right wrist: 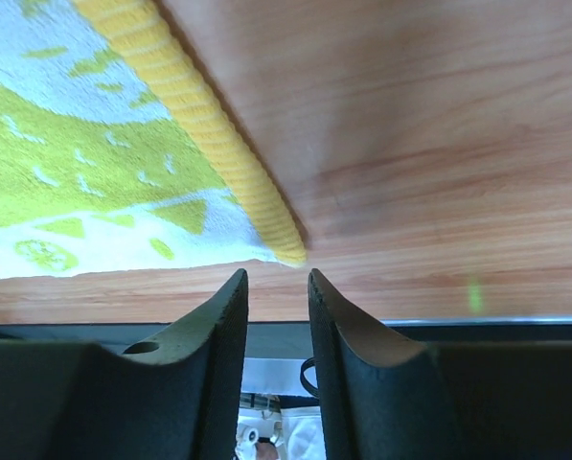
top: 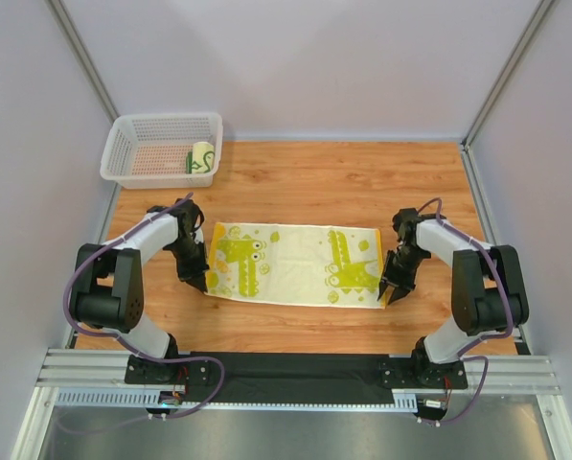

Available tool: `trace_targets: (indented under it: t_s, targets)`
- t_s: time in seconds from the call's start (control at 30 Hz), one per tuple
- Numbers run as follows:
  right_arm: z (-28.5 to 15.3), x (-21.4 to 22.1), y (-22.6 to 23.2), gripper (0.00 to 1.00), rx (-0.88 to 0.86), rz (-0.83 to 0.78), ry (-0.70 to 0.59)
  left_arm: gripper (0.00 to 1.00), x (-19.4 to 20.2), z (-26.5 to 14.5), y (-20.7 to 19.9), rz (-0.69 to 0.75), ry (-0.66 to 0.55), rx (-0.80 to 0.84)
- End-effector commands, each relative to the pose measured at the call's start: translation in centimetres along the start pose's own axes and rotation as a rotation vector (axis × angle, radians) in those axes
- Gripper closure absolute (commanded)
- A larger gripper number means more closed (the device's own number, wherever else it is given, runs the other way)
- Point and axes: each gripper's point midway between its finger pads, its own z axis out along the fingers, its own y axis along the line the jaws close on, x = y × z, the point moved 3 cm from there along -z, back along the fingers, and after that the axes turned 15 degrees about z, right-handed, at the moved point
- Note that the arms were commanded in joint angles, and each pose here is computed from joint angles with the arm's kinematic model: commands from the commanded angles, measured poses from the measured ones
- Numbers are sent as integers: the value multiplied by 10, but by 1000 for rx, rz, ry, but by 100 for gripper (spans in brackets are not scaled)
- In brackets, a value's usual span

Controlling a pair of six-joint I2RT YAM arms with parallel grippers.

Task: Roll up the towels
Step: Flatten the towel

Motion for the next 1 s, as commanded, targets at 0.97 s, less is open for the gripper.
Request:
trace_targets:
  t_s: [0.97]
  targets:
    - [-7,-20,9,69,-75,111,-178,100,-3,-9,-2,23,-29,22]
